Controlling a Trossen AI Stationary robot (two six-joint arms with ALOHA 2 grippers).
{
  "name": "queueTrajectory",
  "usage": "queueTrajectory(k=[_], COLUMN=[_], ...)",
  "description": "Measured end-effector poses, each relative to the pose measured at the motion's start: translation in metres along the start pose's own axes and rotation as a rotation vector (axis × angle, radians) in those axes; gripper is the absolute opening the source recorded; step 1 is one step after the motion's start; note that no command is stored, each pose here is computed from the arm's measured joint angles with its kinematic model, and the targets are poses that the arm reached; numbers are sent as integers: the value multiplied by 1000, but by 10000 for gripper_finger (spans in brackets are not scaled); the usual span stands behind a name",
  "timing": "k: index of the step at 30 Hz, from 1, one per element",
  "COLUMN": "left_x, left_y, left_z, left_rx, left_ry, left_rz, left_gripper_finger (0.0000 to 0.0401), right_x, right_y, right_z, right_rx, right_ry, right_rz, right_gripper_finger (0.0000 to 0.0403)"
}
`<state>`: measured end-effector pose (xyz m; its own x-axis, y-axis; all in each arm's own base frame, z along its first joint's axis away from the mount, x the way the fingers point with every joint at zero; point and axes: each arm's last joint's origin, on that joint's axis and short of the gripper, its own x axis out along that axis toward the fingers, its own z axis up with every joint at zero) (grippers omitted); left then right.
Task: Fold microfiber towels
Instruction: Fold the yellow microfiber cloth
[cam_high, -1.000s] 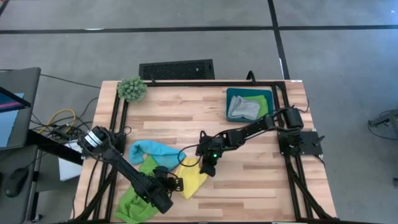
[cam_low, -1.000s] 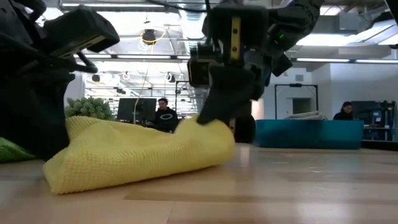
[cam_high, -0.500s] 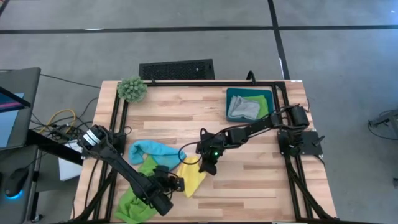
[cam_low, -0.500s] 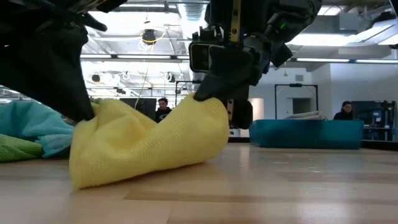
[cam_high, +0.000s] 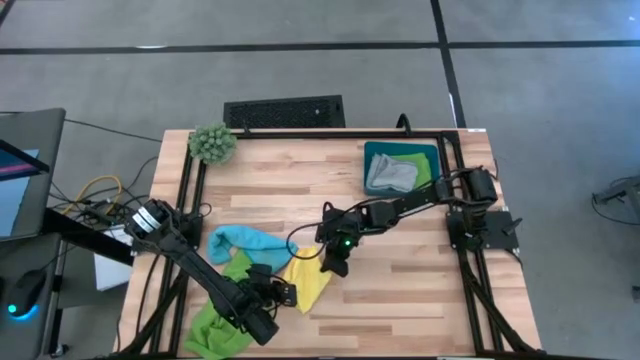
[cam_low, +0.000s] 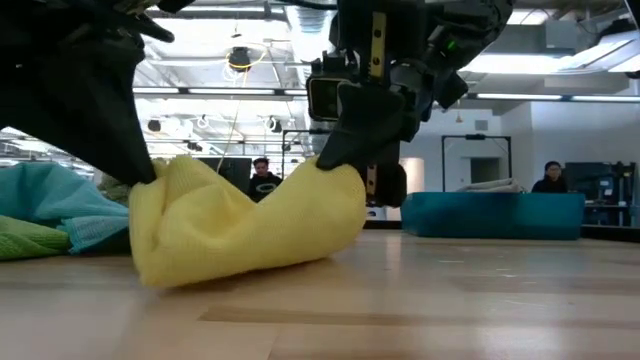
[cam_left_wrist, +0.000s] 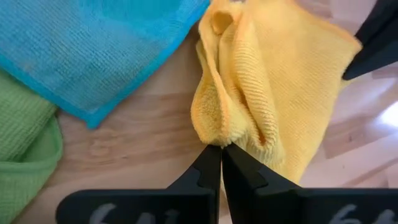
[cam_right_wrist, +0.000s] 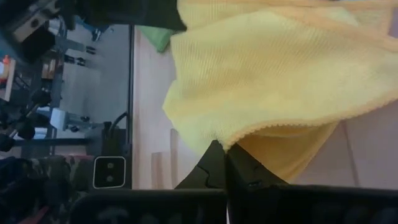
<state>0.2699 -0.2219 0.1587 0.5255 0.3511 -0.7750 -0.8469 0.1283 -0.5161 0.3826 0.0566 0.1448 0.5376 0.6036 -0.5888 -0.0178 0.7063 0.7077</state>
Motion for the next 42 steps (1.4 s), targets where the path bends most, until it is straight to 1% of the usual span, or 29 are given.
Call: queueTrajectory(k=[5,8,15,26,30,36,42], left_x=[-6,-11,-14,-14,-11,-7,7], left_y=[-1,-4,-18,-44,-52,-70,-87], left_z=[6,13,37,91,113,150,189], left_rx=[19,19,105,268,316,391,459], left_ry=[-16,-47,-65,-117,-133,-179,-191], left_rz=[-5,-29,-39,-45,-42,-98,-155], left_gripper_finger=[0,0,0,0,0,0,0], right_x=[-11,-20,-40,-81,-98,-125,-155], right_y=[5,6,9,16,19,19,17], right_z=[6,10,18,19,22,24,23], right_rx=[-8,-13,-29,-77,-95,-92,-98], right_ry=[-28,-51,-99,-137,-176,-218,-266], right_rz=[8,2,-2,-157,-194,-251,-367], right_gripper_finger=[4,4,4,4,4,4,4])
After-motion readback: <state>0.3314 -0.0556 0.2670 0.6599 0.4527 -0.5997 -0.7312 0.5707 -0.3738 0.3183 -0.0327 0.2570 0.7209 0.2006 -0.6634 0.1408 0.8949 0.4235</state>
